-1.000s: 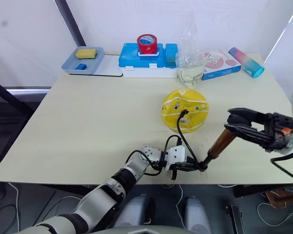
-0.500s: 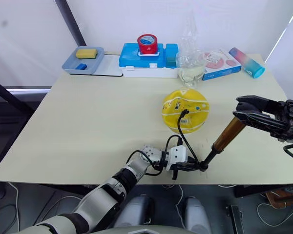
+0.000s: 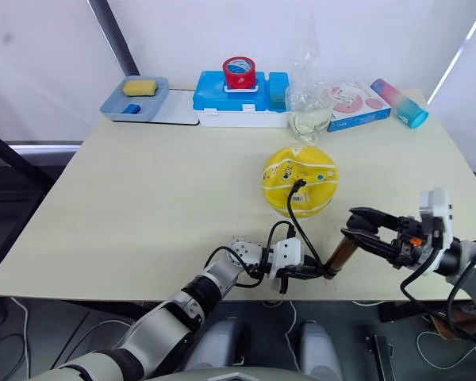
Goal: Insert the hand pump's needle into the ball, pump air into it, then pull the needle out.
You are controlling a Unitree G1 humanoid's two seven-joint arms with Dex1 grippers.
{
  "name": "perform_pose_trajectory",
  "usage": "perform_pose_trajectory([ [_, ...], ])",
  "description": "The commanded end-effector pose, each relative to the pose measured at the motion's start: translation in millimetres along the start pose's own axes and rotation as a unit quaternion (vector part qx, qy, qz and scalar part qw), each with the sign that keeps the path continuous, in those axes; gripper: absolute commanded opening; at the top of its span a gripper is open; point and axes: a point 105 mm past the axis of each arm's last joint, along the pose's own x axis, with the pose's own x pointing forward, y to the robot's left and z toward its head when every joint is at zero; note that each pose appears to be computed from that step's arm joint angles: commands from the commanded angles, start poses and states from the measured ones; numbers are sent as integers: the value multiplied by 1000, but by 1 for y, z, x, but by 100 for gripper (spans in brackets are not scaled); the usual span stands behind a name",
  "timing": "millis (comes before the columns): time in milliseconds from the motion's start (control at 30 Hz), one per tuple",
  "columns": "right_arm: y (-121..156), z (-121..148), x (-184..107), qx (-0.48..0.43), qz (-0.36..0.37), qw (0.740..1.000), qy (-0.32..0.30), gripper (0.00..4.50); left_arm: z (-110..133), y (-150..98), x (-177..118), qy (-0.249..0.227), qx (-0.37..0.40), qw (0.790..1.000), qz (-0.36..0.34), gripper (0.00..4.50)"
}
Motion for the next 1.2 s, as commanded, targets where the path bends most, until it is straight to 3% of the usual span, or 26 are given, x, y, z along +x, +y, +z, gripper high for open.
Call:
perform_pose_trajectory([
  [33, -5, -15, -4, -12, -18, 1000, 18, 200, -32, -19, -5, 56, -34, 997, -26, 38],
  [300, -7, 7, -8, -53, -18, 998, 11, 200, -33, -18, -5, 60, -33, 997, -28, 38],
  [500, -16, 55, -22, -102, -45, 994, -9, 200, -34, -18, -6, 61, -33, 997, -30, 38],
  [700, 4, 100, -29, -69, 17, 996, -55, 200, -33, -17, -6, 59, -33, 997, -25, 38],
  [933, 5, 138, -40, -70, 12, 995, -73, 200, -34, -16, -5, 58, -33, 998, -20, 38],
  [1067, 8, 144, -41, -62, 17, 996, -69, 200, -33, -16, -5, 55, -33, 998, -22, 38],
  [1200, 5, 113, -33, -38, 11, 999, -25, 200, -34, -17, -5, 56, -29, 998, -26, 38],
])
